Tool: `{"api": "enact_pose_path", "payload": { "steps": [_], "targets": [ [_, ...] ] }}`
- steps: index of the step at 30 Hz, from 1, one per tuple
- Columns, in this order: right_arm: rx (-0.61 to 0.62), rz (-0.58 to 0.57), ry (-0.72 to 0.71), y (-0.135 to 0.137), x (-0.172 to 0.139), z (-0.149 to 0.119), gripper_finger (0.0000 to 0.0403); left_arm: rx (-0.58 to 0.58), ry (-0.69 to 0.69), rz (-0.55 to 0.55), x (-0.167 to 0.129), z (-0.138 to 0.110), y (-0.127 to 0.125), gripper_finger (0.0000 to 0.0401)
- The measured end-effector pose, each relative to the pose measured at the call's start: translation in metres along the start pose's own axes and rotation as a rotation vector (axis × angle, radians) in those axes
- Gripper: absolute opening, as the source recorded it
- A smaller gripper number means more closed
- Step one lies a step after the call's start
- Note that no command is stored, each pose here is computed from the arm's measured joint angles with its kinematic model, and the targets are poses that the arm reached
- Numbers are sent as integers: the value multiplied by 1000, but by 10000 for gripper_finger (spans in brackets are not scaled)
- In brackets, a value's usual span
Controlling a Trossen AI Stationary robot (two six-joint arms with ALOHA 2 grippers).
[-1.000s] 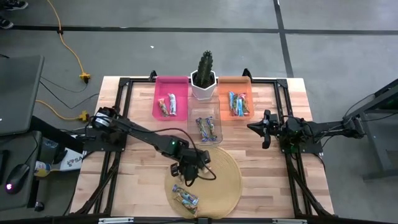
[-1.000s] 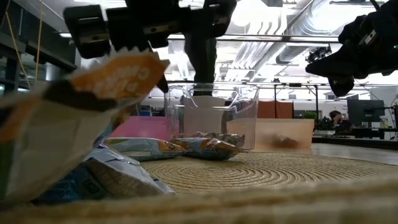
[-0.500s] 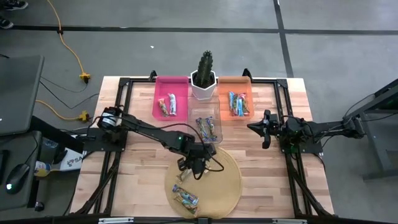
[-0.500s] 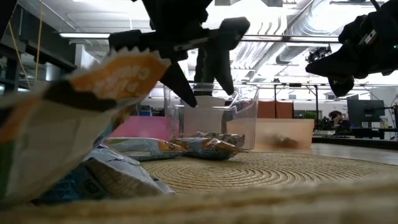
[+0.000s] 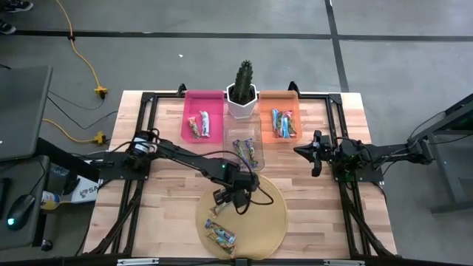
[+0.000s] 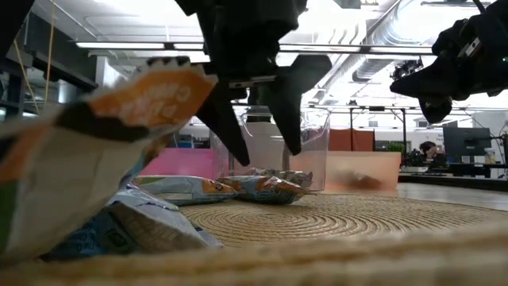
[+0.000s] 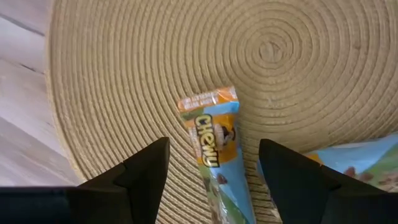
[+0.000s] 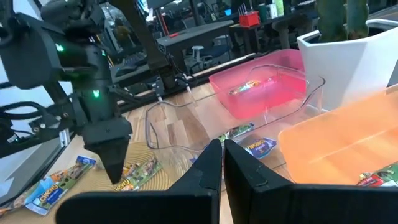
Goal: Pick and place Granola Bars by type
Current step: Put the yellow granola bar into the pink bin
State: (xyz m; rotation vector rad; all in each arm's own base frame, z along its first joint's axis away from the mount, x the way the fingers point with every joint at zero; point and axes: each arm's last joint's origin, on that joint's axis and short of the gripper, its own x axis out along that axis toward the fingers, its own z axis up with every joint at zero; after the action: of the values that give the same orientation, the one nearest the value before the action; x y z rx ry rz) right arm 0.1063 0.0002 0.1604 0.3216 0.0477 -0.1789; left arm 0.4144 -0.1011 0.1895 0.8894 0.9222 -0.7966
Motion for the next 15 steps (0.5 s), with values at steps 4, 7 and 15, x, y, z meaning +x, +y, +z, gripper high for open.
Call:
{"api": "enact_pose_path", "payload": {
  "steps": [4,7,15],
  "targets": [
    [-1,-2,3,0,0,0,0,-12,-31,31,1,0,5,246],
    [1,-1,1,0,0,0,0,-27,-33,30,0,-4,8,246],
    [1,-1,2,0,0,0,0,-72,-19,-5,17,-11,9,246]
  ]
}}
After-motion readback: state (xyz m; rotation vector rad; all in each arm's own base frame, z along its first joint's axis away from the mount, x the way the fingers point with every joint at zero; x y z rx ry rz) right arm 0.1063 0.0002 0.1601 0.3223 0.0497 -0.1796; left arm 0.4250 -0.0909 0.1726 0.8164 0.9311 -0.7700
